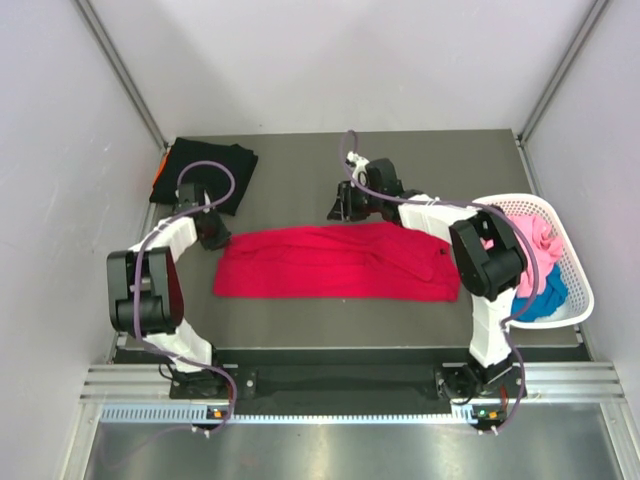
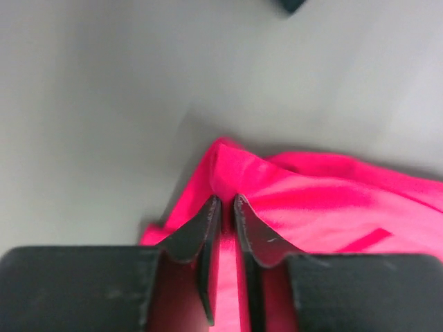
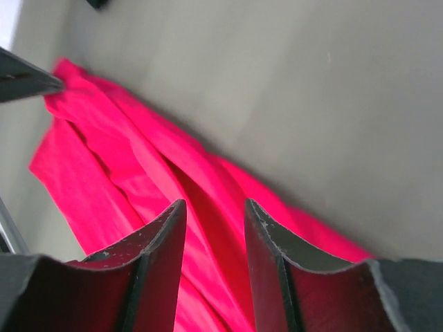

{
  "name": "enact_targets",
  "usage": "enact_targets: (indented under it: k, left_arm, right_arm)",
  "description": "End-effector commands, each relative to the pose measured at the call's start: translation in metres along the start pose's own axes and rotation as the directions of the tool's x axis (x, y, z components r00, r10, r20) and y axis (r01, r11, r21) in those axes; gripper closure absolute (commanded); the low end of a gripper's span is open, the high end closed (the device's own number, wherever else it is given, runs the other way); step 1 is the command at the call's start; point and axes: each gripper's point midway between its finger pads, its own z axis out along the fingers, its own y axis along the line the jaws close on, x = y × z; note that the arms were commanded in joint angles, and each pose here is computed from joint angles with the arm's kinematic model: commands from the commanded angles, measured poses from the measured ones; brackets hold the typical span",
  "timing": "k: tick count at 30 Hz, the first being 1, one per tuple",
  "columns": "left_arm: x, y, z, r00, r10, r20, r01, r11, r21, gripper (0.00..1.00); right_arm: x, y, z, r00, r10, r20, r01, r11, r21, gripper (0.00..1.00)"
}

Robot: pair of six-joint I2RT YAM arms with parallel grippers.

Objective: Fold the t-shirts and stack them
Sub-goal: Fold the tshirt

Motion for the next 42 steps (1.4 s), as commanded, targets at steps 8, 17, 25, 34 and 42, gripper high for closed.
enact_targets:
  k: [8,17,25,34,42]
  left_arm:
    - [-0.039,0.016,-0.054,0.938,-0.117,0.326,0.150,0.985,-0.080,0.62]
    - [-0.071,-0.009,-0.066,0.870,-0.402,0.285,0.402,0.914,0.061,0.50]
    - [-0.071,-0.019,-0.058,0.610,-0.786,0.102,0.773,0.618,0.140,0.52]
    - [-0.031,0.005,-0.036,0.419,-0.905,0.075,0.887,0.391,-0.246,0.62]
    - [-0.019,0.004,-0.003,0.385,-0.923,0.028,0.892,0.364,-0.270,0.59]
  right_arm:
    - [-0.012,0.024,-0.036,0.994,-0.090,0.059,0.091,0.996,-0.009,0.62]
    - [-0.017,0.029,-0.049,0.991,-0.105,0.078,0.105,0.994,-0.001,0.62]
    - [-0.010,0.019,-0.050,0.991,-0.119,0.057,0.117,0.992,0.035,0.63]
    - [-0.011,0.012,-0.047,0.991,-0.124,0.056,0.121,0.991,0.048,0.63]
    - [-0.008,0.006,-0.044,0.992,-0.120,0.047,0.118,0.992,0.054,0.63]
